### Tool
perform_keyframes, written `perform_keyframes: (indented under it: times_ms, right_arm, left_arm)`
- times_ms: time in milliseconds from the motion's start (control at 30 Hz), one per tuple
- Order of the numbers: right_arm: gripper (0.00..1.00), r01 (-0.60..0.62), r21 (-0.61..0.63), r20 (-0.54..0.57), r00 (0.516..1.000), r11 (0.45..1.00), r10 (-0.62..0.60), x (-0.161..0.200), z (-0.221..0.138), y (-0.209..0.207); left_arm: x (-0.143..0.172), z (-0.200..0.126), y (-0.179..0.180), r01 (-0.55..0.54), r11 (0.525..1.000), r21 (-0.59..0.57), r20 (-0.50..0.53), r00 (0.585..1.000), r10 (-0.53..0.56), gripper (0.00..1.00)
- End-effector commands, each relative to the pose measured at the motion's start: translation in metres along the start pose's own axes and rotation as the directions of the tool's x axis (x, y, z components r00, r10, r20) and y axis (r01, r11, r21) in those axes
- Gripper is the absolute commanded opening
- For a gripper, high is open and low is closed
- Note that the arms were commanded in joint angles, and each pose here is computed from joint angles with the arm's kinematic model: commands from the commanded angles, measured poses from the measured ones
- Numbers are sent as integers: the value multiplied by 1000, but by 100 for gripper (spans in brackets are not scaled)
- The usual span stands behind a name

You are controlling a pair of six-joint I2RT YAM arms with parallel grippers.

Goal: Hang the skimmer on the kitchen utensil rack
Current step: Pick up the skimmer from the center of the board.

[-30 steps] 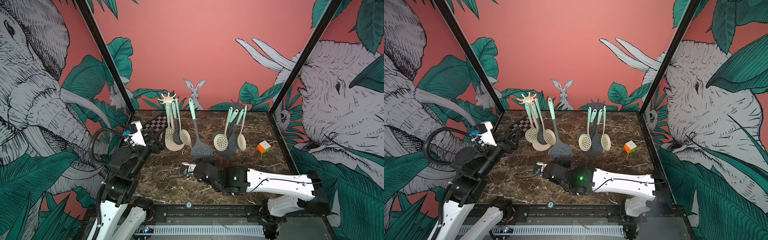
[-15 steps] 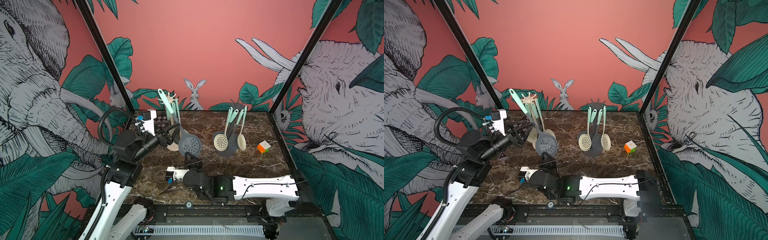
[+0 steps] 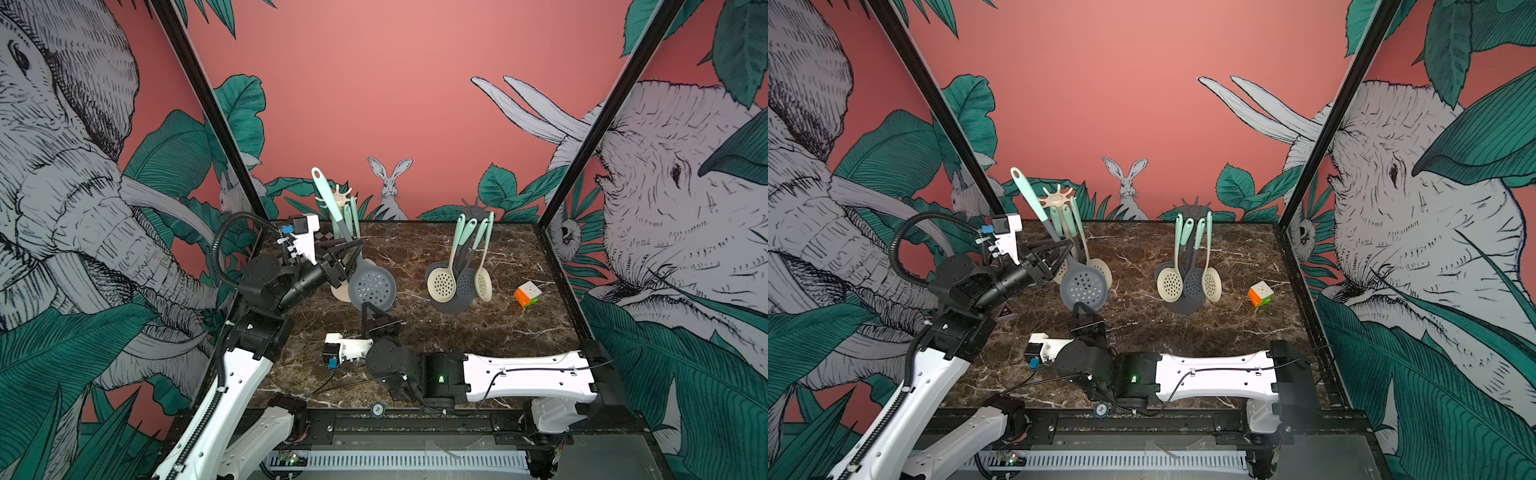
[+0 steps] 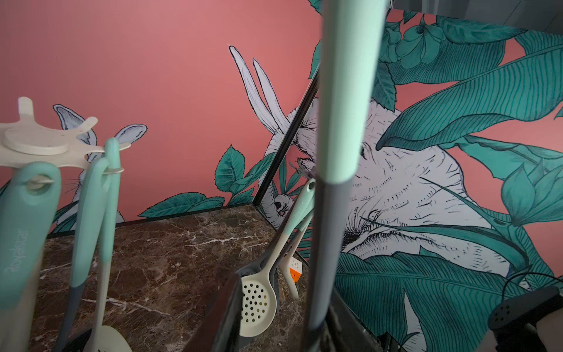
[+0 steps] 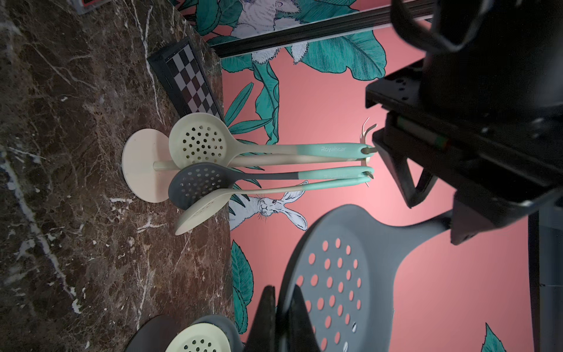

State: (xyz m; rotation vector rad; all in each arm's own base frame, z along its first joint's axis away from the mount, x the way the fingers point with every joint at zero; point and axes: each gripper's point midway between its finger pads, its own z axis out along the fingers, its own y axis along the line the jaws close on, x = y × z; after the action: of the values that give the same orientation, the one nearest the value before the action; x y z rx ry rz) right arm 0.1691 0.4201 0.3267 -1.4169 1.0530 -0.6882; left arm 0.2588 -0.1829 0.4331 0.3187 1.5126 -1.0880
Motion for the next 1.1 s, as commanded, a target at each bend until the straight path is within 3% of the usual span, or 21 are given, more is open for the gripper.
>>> perform_keyframes:
  times_ms: [0,67,167,233,333,400,567,667,767,867,1000,1067]
  right_arm:
    - [0,-77,24,25,997,997,77,-10,-2,-12]
    - [0,-77,19,25,997,997,77,-11,-1,-9]
    - [0,-87,11,25,996,996,86,-11,-1,-6]
    - [1,-107,11,25,994,994,107,-11,0,-6]
    - [13,-168,-5,45,985,986,168,-12,-3,-5]
    - [26,-227,-37,66,971,973,229,-11,-6,-5]
    - [54,-371,-192,149,904,908,401,-13,-24,5]
    - [56,-478,-304,194,816,824,545,-15,-38,-5]
    - [57,-566,-426,217,694,706,687,-15,-51,-18]
    - [56,-635,-540,206,536,552,818,-15,-59,-38]
    - [50,-706,-638,150,276,306,949,-12,-52,-67]
    - [48,-728,-643,122,210,238,970,-9,-42,-77]
  left_arm:
    - [-9,-1,-11,-7,999,49,42,999,5,29]
    - [-10,-2,-12,-3,999,52,46,999,1,22]
    - [-11,-1,-10,2,999,47,49,999,-5,1]
    - [-11,-2,-9,3,999,41,52,999,-5,0]
    - [-13,-3,-7,-3,1000,22,63,998,2,0]
    - [-15,-4,-7,-10,1000,11,70,998,9,0]
    - [-18,-5,-6,-34,999,-6,76,996,35,0]
    - [-18,-3,-5,-36,999,-4,71,997,36,0]
    - [-17,-1,-6,-40,999,6,70,997,40,0]
    - [-17,0,-12,-46,998,47,68,997,42,0]
    - [-11,-1,-28,-60,987,149,51,997,53,0]
    - [-9,-3,-35,-64,980,188,40,998,58,0]
